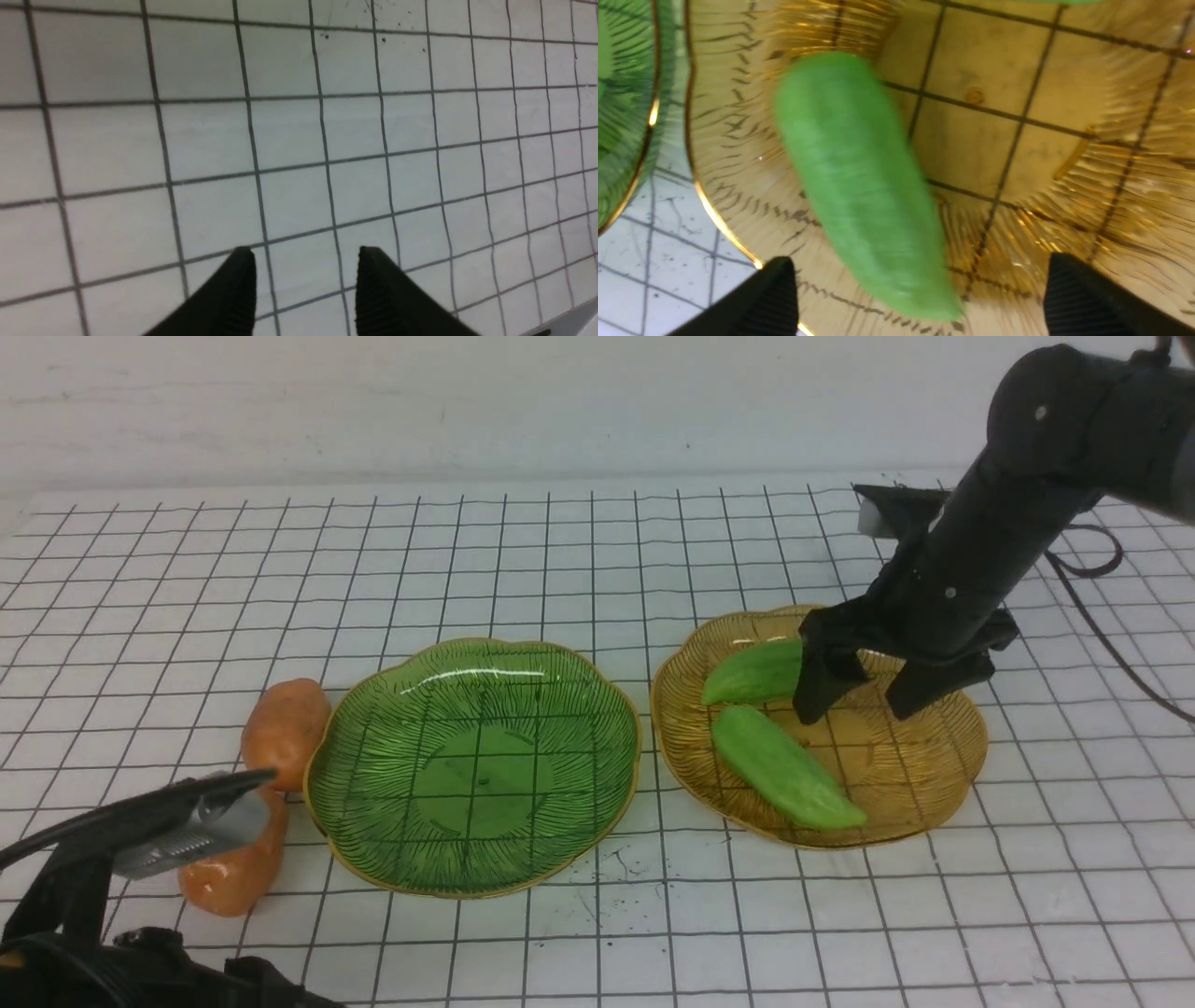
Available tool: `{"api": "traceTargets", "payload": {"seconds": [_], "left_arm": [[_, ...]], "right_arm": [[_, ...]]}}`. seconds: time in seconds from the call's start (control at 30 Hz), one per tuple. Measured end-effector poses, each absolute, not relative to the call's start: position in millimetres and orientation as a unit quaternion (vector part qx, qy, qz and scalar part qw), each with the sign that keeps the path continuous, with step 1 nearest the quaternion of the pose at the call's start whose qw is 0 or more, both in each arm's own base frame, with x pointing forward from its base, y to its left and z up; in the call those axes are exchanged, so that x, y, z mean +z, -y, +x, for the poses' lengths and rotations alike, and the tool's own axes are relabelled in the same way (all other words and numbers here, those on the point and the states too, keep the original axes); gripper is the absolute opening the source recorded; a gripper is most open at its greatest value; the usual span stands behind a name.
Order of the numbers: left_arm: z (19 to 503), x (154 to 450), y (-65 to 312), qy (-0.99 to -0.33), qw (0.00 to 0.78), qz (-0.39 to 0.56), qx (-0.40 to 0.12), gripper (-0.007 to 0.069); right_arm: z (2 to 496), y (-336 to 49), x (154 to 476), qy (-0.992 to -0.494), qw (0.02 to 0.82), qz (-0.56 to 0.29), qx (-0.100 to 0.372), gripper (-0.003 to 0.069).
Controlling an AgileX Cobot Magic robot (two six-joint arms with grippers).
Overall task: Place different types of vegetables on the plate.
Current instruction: 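Put the potatoes from the left side into the left plate with the left gripper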
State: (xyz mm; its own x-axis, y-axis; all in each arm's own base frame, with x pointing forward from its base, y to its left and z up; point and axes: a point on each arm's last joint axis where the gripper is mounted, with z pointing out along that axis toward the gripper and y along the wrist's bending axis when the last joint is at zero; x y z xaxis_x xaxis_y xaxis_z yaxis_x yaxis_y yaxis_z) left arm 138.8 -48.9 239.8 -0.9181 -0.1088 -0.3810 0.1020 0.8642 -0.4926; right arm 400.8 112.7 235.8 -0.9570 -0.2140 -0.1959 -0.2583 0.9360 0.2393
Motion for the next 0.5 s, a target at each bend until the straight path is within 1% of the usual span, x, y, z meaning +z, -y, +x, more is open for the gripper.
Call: {"api": "traceTargets", "payload": {"seconds": [0.1, 0.17, 0.2, 0.3, 0.33, 0.37, 0.4, 0.47, 0.5], "left_arm": [[147.1, 257.4, 43.9, -0.947, 0.228, 0.007, -0.228, 0.0345], [152.1, 270.0, 40.4, -0.946, 0.248, 0.005, -0.208, 0.0378], [158.3, 286.9, 34.6, -0.946, 0.273, -0.002, -0.176, 0.0409], [165.8, 305.1, 24.4, -0.946, 0.299, -0.02, -0.121, 0.0437], [168.3, 307.8, 20.3, -0.947, 0.302, -0.033, -0.101, 0.0443], [170.6, 308.3, 16.5, -0.948, 0.302, -0.049, -0.084, 0.0447], [174.8, 304.1, 11.8, -0.952, 0.29, -0.074, -0.062, 0.0447], [183.6, 294.1, 6.9, -0.959, 0.264, -0.096, -0.034, 0.0447], [190.0, 287.3, 5.4, -0.964, 0.247, -0.099, -0.023, 0.0447]], "right_arm": [[400.5, -108.3, 238.7, -0.983, 0.088, -0.116, 0.112, 0.0677], [399.7, -104.8, 243.2, -0.985, 0.094, -0.106, 0.097, 0.0645], [396.9, -102.0, 253.1, -0.986, 0.106, -0.096, 0.089, 0.0595], [384.8, -99.3, 281.2, -0.982, 0.136, -0.086, 0.097, 0.0437], [377.0, -98.7, 292.6, -0.98, 0.147, -0.081, 0.106, 0.0353], [367.3, -98.4, 303.2, -0.978, 0.156, -0.079, 0.118, 0.0281], [348.9, -98.0, 318.9, -0.973, 0.168, -0.082, 0.137, 0.0167], [317.3, -96.3, 336.1, -0.966, 0.181, -0.096, 0.157, 0.0041], [303.7, -95.2, 340.7, -0.964, 0.184, -0.103, 0.162, 0.0018]]}}
